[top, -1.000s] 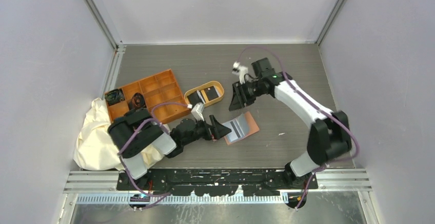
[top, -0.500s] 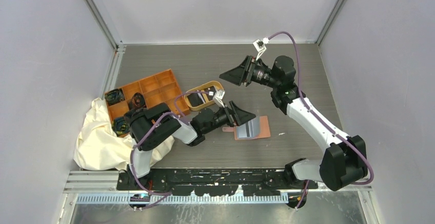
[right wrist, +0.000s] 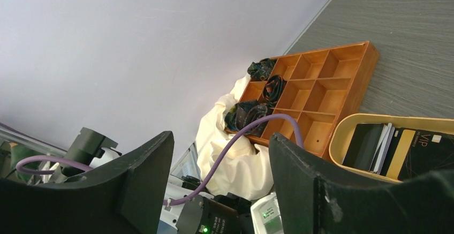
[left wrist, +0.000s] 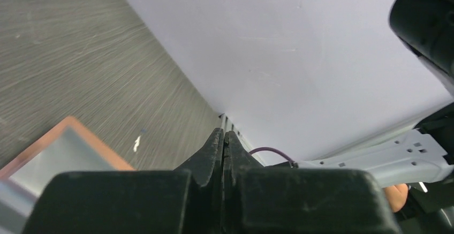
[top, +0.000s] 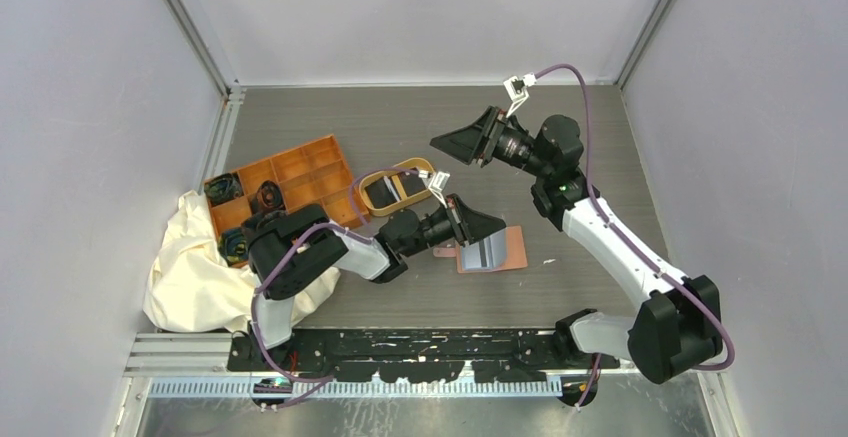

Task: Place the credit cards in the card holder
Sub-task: Turn over the card slot in the card holder.

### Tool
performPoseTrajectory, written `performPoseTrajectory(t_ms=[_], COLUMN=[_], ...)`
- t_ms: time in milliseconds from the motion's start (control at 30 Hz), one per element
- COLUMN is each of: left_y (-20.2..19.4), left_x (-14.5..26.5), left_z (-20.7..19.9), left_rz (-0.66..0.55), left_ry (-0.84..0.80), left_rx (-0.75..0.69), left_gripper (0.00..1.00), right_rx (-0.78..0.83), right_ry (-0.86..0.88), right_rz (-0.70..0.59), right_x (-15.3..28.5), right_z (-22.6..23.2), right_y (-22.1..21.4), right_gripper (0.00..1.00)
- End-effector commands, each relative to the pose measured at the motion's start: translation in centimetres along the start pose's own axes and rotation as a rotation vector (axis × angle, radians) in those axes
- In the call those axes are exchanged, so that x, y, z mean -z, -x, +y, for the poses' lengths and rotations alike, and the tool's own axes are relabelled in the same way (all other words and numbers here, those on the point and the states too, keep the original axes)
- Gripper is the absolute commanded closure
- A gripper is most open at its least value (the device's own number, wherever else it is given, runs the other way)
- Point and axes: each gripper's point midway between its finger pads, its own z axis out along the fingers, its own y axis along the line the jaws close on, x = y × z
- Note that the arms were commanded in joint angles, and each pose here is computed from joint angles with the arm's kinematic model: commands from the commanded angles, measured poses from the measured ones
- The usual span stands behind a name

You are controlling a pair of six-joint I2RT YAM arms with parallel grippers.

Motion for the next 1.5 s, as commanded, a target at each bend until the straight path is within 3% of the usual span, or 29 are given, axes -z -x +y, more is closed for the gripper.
performPoseTrajectory(t_ms=[0,100,133,167,533,1200,1467], left_y=[1.8,2.4,2.7,3.0,4.4,4.5,4.7], left_x=[-1.1,-1.7,-1.8,-1.9,-1.7,-1.6,-0.6], left_z=[-3.6,-4.4,-4.4,-4.6,-4.7,-4.4,-4.9], left_rz=[-0.042,-0.053,-0.066,-0.077,-0.132,-0.110,-0.114], left_ry=[-0.150,-0.172,-0.166,-0.167,-0.143,-0.145,-0.143], left_rx=[-0.047,-0.041,-0.020,-0.020,0.072,0.161,0.146], left_gripper=[1.00,1.00,1.00,1.00,1.00,1.00,1.00], right_rx=[0.085,0.104,0.112,0.112,0.102,0.058,0.047], right_ry=[0.058,0.057,0.052,0.039,-0.057,-0.093,-0.024], right_rz=[-0.068,-0.051,-0.053,-0.059,-0.230,-0.261,-0.301], right_x=[0.5,0.6,0.5,0.6,2.5,2.8,3.1], right_z=[3.7,4.7,5.0,5.1,4.9,4.4,5.2], right_y=[3.0,3.6,3.9,4.2,6.5,6.7,6.4], right_gripper=[0.28,0.19,0.02,0.01,0.00,0.01,0.01])
